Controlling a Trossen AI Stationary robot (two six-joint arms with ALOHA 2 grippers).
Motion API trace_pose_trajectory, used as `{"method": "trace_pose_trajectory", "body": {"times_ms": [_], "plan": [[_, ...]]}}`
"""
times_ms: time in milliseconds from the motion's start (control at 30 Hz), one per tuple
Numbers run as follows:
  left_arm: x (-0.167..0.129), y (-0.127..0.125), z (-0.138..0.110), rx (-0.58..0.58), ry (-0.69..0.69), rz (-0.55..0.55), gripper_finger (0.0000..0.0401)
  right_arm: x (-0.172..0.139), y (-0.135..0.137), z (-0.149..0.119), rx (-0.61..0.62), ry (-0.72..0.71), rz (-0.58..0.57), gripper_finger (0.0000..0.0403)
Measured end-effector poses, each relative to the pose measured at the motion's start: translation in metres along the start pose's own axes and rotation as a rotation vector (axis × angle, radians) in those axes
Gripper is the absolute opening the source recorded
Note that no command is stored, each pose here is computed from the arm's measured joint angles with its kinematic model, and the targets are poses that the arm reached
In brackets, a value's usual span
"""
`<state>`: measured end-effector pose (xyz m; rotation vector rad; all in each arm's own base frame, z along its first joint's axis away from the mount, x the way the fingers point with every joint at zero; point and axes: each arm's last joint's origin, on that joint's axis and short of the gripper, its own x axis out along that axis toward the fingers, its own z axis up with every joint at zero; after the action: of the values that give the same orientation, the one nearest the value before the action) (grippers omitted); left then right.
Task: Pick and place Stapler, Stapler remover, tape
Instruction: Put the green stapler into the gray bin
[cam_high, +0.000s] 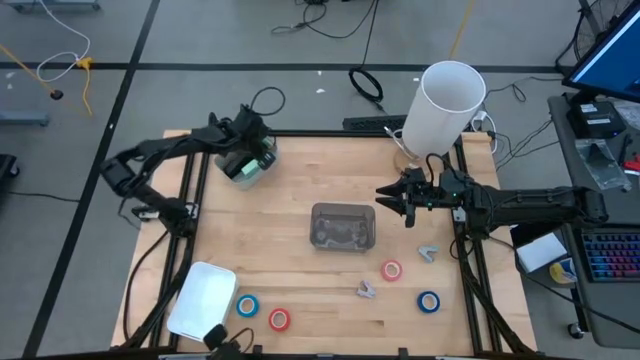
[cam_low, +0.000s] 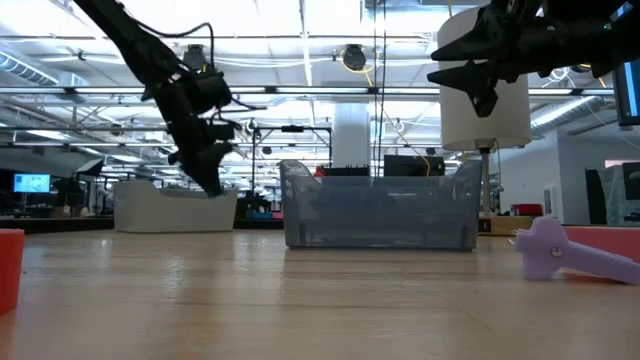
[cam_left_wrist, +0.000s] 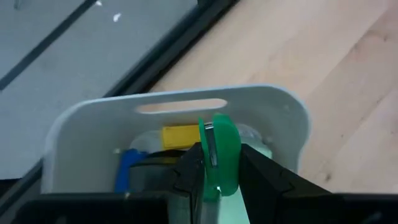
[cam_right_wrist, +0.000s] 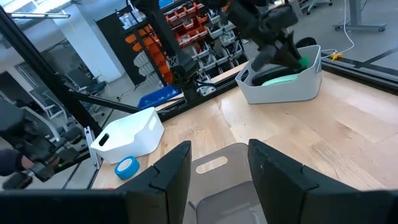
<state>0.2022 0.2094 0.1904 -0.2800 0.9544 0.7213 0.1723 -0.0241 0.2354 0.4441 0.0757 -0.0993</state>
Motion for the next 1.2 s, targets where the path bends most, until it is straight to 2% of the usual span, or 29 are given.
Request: {"method": "trace_pose_trajectory", "body": {"times_ms": [267,1200], "plan": [[0.018,-0.001,0.000,0.006,0.040,-0.007,0.0088,0.000,0.000,0.000,0.023,0.001,-0.001,0.0155],[0.015,-0.002,-0.001,0.000,0.047,-0.017,0.0088,0.000,0.000,0.000,0.026,0.002,0.003,0.0155]]}}
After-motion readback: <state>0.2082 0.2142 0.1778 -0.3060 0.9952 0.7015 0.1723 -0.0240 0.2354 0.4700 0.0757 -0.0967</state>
